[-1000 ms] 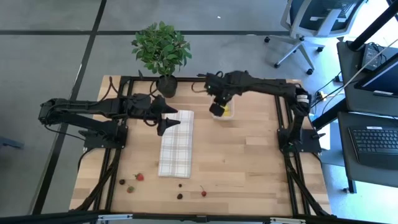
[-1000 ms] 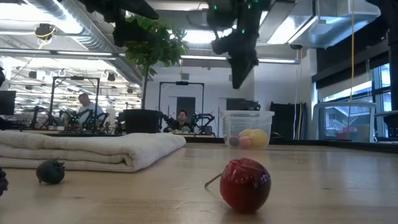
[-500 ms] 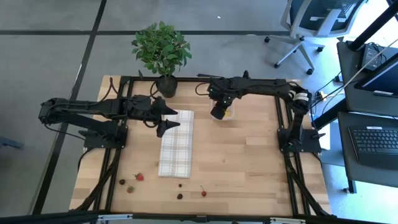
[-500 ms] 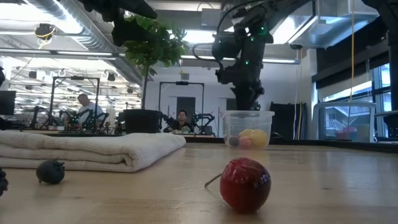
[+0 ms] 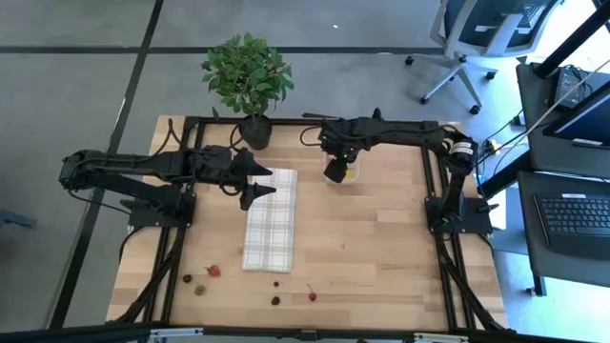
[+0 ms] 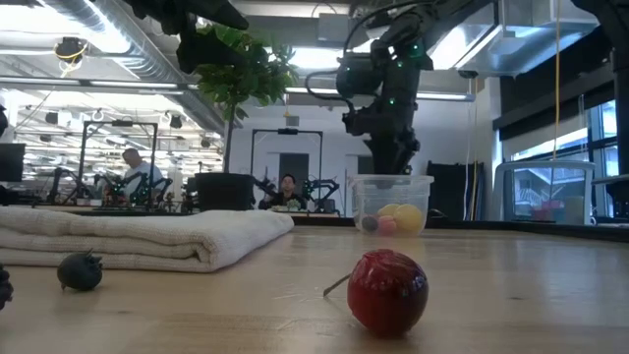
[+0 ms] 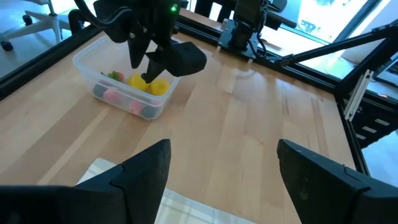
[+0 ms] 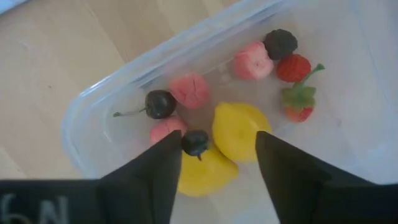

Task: Pick and placing Produce into tupperware
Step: Put the right blueberry into the transparent bin, then put the red cherry into the transparent bin

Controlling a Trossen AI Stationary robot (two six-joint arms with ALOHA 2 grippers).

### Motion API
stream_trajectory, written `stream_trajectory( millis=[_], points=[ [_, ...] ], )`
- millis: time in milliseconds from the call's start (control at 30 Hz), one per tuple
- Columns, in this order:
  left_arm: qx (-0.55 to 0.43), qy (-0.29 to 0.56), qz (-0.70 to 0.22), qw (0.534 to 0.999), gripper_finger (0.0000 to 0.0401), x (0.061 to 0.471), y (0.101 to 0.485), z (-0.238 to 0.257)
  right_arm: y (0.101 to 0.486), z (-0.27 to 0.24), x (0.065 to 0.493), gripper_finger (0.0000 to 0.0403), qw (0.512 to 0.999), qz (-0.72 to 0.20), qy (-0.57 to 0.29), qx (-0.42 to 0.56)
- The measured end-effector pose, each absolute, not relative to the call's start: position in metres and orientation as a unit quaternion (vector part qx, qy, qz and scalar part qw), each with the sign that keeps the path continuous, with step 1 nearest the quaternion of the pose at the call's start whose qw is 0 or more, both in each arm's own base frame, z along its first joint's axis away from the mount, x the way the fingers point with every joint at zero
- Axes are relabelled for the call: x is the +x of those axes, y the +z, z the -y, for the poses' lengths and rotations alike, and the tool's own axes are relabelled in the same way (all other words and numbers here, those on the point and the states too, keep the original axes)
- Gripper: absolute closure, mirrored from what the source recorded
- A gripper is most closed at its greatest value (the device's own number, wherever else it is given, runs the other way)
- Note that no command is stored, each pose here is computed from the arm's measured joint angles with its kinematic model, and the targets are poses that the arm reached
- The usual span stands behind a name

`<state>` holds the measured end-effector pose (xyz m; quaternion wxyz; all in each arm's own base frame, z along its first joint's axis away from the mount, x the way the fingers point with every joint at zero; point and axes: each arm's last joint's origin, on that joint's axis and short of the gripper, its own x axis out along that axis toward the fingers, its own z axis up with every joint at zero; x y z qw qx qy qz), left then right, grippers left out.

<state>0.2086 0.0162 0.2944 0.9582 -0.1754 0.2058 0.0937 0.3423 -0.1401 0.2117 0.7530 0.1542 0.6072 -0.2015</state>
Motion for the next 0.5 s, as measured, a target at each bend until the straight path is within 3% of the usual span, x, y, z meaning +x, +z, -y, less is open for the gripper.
stream_trajectory(
  millis=[200, 500],
  points=[
    [-0.164, 0.091, -0.207, 0.96, 0.0117, 0.209, 0.294, -0.016, 0.244, 0.142, 0.347, 0.0157, 0.755, -0.605, -0.205, 0.149],
    [-0.163, 0.087, -0.208, 0.961, 0.0117, 0.209, 0.294, -0.016, 0.311, 0.145, 0.354, 0.0157, 0.794, -0.557, -0.204, 0.134]
  ],
)
